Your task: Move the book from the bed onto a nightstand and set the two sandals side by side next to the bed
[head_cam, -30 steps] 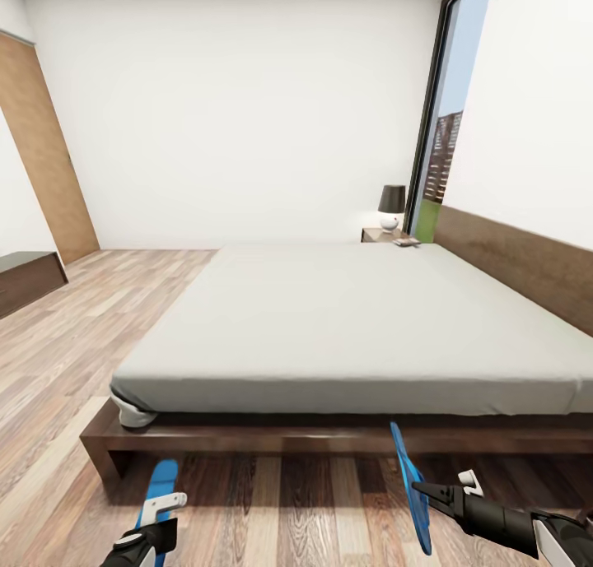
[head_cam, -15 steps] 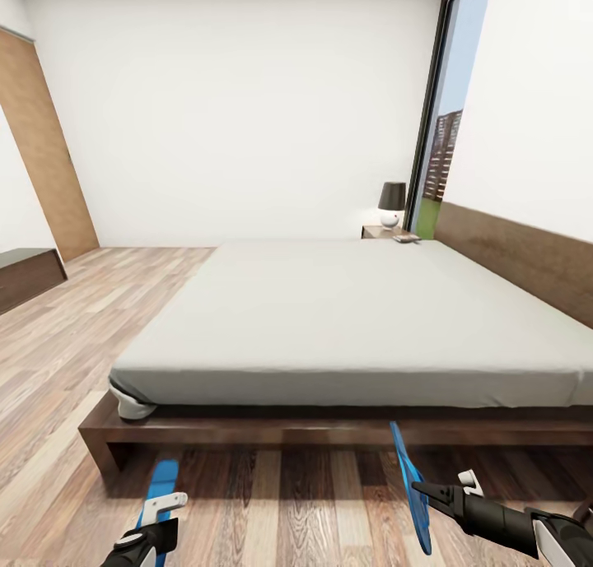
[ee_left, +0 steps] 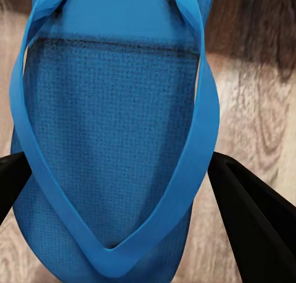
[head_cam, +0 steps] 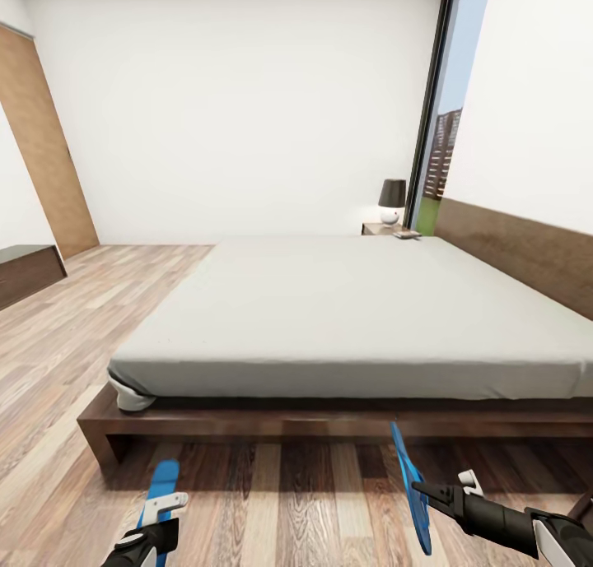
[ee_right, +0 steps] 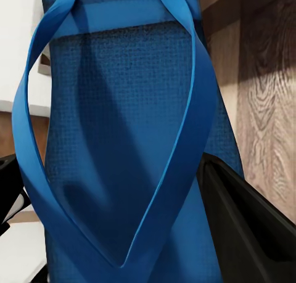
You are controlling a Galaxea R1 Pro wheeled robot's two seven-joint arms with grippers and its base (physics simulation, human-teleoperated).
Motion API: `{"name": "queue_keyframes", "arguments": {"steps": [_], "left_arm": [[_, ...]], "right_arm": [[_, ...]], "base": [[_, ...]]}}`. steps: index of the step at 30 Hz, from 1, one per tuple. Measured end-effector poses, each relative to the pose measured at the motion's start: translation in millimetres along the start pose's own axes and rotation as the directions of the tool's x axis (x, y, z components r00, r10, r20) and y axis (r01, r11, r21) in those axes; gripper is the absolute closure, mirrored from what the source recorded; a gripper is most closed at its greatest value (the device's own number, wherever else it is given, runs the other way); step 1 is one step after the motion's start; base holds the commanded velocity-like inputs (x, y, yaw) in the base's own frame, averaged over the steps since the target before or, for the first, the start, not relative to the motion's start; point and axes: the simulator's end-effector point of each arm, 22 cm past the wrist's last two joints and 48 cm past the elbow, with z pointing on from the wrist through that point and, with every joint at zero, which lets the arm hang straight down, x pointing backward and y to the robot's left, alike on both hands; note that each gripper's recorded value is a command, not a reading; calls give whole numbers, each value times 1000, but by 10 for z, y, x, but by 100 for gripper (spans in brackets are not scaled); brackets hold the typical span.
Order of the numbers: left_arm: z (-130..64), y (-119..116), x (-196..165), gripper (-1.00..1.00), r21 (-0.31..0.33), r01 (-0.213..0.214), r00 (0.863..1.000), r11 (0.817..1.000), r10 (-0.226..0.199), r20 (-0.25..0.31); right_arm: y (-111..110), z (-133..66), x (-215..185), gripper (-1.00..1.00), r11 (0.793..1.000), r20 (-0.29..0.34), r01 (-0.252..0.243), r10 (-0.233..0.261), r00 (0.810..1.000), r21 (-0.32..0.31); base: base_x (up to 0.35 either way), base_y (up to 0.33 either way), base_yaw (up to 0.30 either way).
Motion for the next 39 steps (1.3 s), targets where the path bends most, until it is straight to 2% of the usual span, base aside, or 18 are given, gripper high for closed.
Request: {"name": "queue_keyframes", "arguments": {"steps": [9,39], "left_arm": [[138,1,159,100,0,0,1000,1000,0,0],[393,20,741,100,-12,-22,993,1000,20,-120]], "right_arm": [[-174,50,107,100,1000,0,1,-1,1000,0],[-635,183,401,100,994,-55,-92,95,994,51]], "base": [[0,0,0],[0,0,0]]}}
